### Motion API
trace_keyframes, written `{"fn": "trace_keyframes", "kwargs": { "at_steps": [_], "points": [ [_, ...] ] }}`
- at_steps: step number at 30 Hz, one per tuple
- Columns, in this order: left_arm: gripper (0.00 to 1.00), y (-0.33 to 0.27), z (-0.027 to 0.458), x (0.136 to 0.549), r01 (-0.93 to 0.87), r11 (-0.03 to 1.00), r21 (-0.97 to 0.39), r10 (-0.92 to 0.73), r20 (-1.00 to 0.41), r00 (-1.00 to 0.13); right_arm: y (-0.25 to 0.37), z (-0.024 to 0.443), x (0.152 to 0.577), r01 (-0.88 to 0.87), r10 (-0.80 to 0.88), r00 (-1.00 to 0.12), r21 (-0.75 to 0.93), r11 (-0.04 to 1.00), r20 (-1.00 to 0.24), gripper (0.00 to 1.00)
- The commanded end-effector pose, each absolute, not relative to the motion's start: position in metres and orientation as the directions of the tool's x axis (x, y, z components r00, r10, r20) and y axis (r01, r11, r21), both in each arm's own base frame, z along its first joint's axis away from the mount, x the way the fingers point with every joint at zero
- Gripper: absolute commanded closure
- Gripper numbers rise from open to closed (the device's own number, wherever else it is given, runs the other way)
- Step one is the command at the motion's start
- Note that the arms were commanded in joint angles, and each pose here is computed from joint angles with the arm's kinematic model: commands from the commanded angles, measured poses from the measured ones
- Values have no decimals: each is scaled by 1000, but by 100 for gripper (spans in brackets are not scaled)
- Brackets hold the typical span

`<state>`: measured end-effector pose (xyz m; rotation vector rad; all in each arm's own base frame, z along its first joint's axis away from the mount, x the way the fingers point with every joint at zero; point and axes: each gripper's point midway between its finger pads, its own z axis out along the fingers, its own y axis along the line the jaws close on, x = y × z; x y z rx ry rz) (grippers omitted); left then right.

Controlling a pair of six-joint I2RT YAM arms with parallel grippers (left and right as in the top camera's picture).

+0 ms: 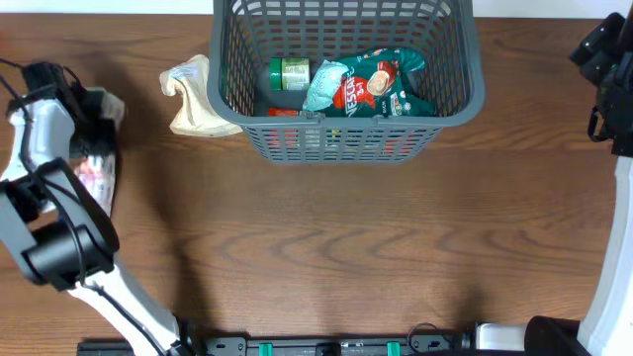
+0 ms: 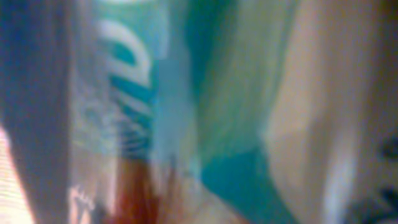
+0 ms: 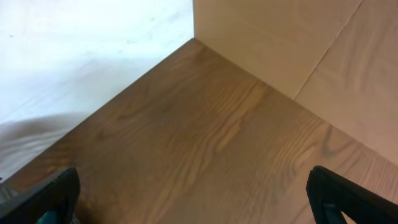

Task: Pack container
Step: 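Carry the tissue pack with the left gripper and release it into the basket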

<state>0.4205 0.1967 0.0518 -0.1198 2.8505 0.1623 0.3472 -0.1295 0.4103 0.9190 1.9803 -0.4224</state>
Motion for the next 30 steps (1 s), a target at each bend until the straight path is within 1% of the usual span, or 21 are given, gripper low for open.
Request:
{"fn": "trace_keyframes", "kwargs": {
  "at_steps": [1, 3, 6, 7, 9, 11, 13, 16, 19, 25, 30],
  "points": [
    [94, 198, 163, 447, -245, 967, 67, -166, -562, -810, -132, 410, 347, 753, 450, -321, 63, 655, -833, 1],
    [94, 200, 226, 452, -317, 948, 40, -197, -708, -678, -132, 410, 347, 753, 450, -321, 63, 655, -833, 1],
    [94, 194, 307, 449, -376, 925, -49, -237, -850, -471, -132, 410, 347, 753, 450, -321, 63, 655, -833, 1],
    [94, 184, 338, 447, -349, 933, -85, -230, -889, -397, -132, 410, 347, 753, 450, -321, 64, 655, -833, 1],
    [94, 156, 385, 441, -243, 962, -128, -198, -936, -290, -132, 410, 347, 753, 450, -321, 63, 655, -833, 1],
    [94, 119, 428, 433, -97, 986, -138, -155, -968, -198, -132, 410, 347, 753, 450, -321, 63, 655, -833, 1],
    [94, 80, 459, 423, 38, 992, -124, -118, -985, -129, -132, 410, 347, 753, 450, -321, 63, 655, -833, 1],
    [94, 32, 480, 414, 180, 978, -104, -90, -992, -84, -132, 410, 347, 753, 450, -321, 64, 655, -833, 1],
    [94, -19, 487, 411, 310, 946, -94, -76, -995, -70, -132, 410, 347, 753, 450, -321, 63, 655, -833, 1],
    [94, -114, 483, 422, 519, 851, -79, -60, -997, -53, -132, 410, 347, 753, 450, -321, 64, 655, -833, 1],
    [94, -175, 476, 433, 630, 774, -61, -62, -998, -20, -132, 410, 347, 753, 450, -321, 64, 655, -833, 1]
  ]
}}
